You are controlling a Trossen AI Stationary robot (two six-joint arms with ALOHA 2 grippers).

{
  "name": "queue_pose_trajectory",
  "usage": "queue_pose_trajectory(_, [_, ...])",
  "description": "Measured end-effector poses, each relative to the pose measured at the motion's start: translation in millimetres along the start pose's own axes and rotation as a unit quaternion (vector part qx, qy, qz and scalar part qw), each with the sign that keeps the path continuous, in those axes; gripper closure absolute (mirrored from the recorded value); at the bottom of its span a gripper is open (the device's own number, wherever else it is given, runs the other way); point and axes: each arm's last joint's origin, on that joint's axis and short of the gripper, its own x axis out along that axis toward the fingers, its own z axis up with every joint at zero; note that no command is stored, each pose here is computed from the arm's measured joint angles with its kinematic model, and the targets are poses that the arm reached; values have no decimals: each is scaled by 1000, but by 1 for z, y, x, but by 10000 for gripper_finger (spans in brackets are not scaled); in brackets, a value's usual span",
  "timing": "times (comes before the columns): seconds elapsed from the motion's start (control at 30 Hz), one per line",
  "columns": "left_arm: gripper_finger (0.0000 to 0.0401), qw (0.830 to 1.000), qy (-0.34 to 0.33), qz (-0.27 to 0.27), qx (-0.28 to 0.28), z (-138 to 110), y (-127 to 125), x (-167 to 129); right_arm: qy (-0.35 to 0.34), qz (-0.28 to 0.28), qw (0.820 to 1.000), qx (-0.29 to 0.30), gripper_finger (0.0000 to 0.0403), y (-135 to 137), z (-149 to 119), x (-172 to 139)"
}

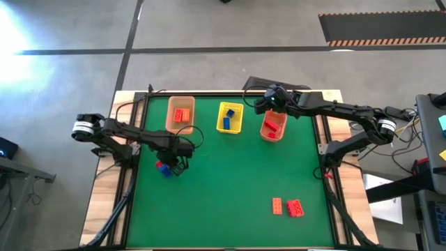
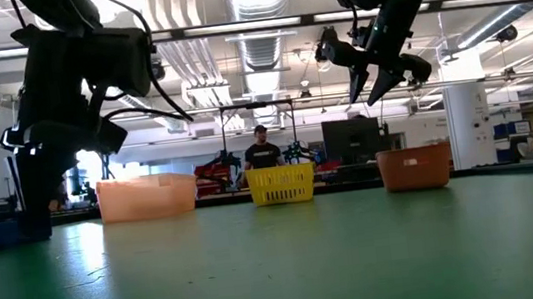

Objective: Sort & place blocks by color
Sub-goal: Put the blue game piece into the yellow bin

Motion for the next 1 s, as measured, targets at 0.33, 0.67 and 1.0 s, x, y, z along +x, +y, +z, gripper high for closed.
queue_pose_trajectory(0.33, [317, 997, -59, -48, -1, 1, -2, -32, 14, 21, 1000, -3, 247, -2, 0, -11])
queue_pose_trajectory(0.67, [316, 942, -313, -122, -12, 17, -11, -101, -12, 71, 997, -4, 247, -4, 0, -54])
queue_pose_trajectory(1.0, [315, 793, -563, -230, 28, 68, -32, -135, -35, 126, 991, -13, 264, 0, -6, -86])
